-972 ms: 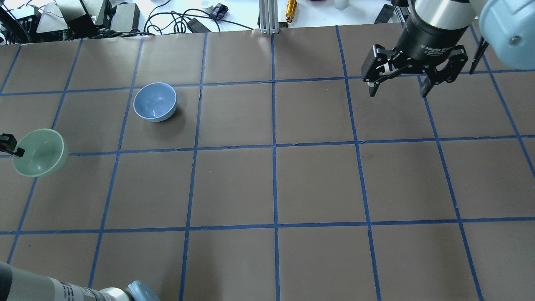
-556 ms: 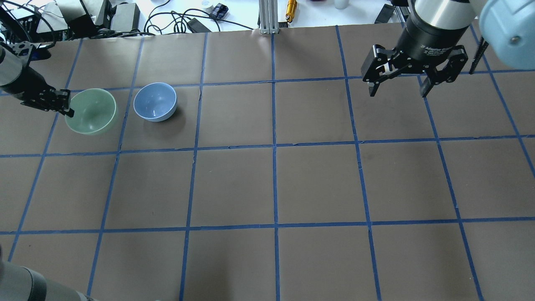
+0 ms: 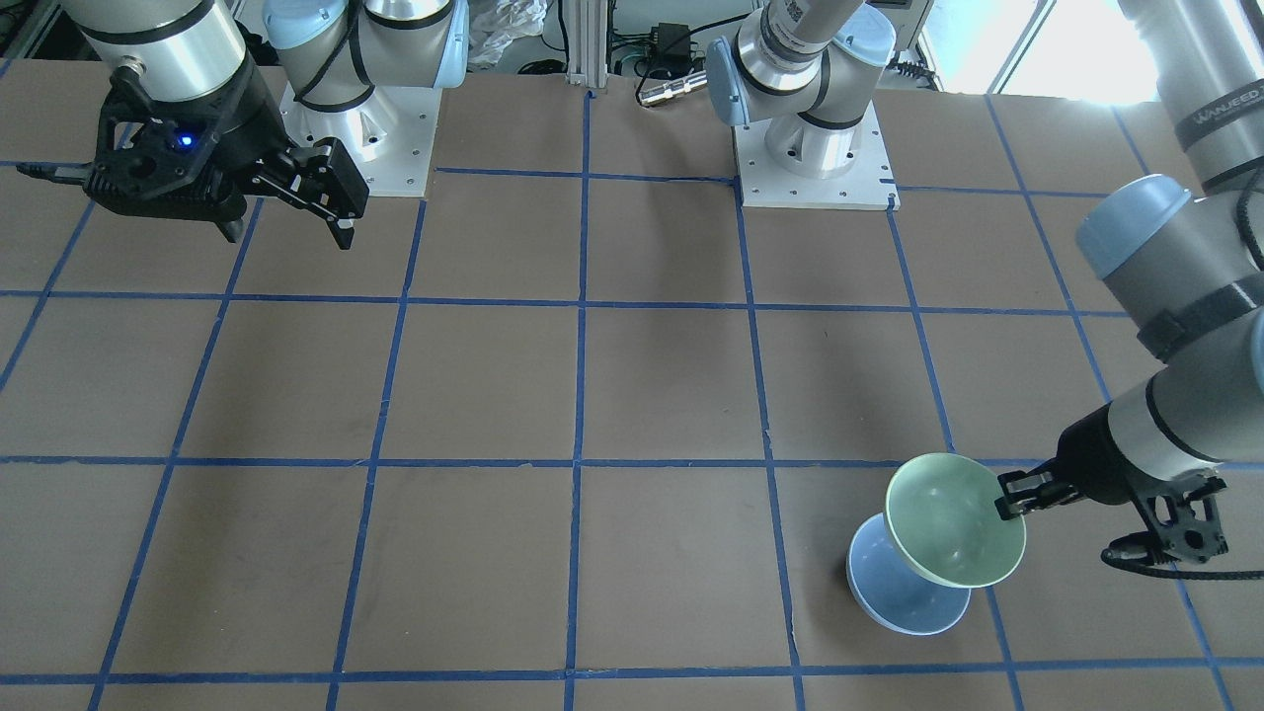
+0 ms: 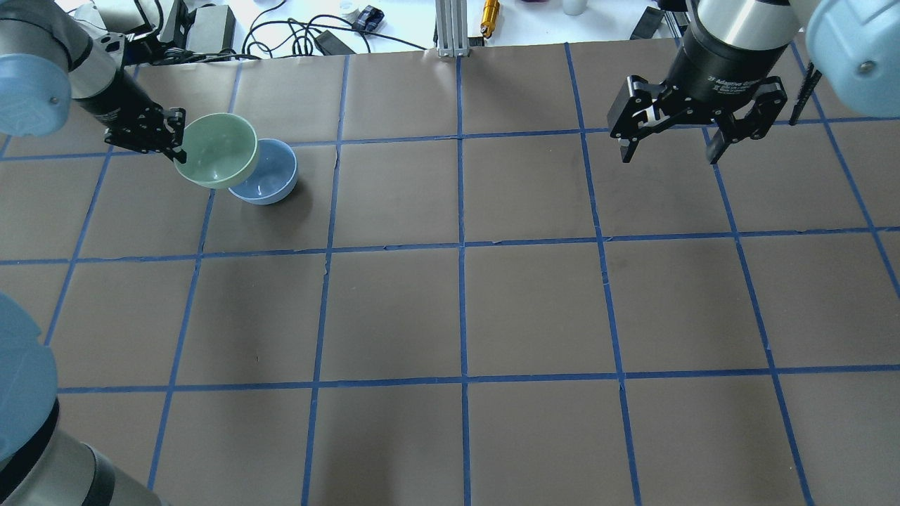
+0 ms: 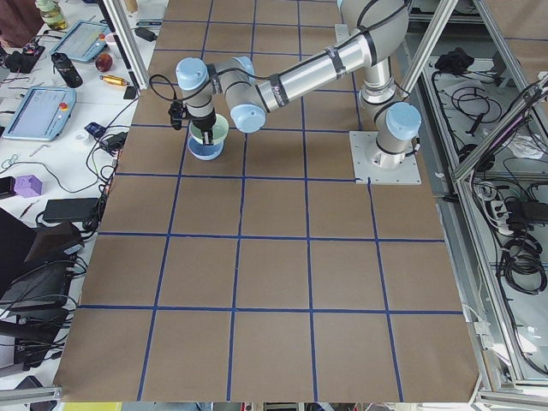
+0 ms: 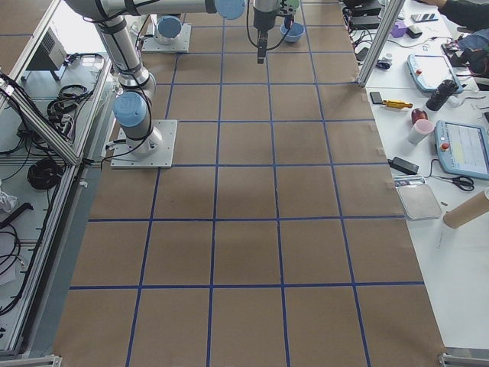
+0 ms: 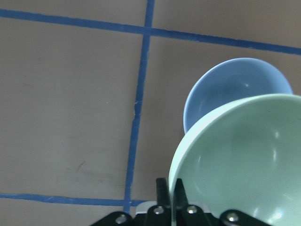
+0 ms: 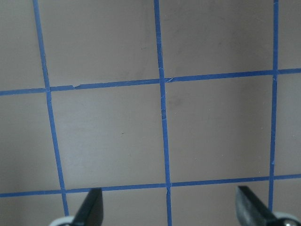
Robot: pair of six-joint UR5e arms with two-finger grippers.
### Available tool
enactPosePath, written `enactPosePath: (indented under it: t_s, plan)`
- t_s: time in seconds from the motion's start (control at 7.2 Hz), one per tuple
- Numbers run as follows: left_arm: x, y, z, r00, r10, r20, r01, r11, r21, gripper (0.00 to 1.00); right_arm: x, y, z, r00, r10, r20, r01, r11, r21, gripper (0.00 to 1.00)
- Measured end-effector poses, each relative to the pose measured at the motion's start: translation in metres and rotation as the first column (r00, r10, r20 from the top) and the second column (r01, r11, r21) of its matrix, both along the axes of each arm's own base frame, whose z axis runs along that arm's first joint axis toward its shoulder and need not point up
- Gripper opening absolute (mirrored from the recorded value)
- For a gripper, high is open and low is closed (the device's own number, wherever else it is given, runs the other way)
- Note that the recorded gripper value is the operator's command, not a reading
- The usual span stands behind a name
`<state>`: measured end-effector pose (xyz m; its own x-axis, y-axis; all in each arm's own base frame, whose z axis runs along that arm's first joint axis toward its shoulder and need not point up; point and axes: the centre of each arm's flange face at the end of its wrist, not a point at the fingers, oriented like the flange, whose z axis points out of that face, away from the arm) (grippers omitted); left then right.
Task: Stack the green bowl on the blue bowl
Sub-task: 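Lift the green bowl and carry it over the light blue bowl, then lower the green bowl into the light blue bowl and open the left gripper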
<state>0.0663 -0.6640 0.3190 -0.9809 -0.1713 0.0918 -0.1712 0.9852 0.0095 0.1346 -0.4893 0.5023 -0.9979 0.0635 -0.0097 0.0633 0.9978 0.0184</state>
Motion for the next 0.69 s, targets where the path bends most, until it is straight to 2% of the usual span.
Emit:
enactPosePath:
  t_s: [0.42,0.69]
  plan:
    - [-0.008,-0.028,-0.017,1.000,0.015,0.000,-0.015,1.000,0.008,0.00,0.000,0.000,0.000,1.000,0.001,0.000,-0.001,1.000,-0.001,1.00]
    - [-0.006,-0.037,-0.033,1.000,0.010,-0.003,-0.010,1.000,0.022,0.00,0.000,0.000,0.001,1.000,0.001,0.000,-0.001,1.000,-0.001,1.00]
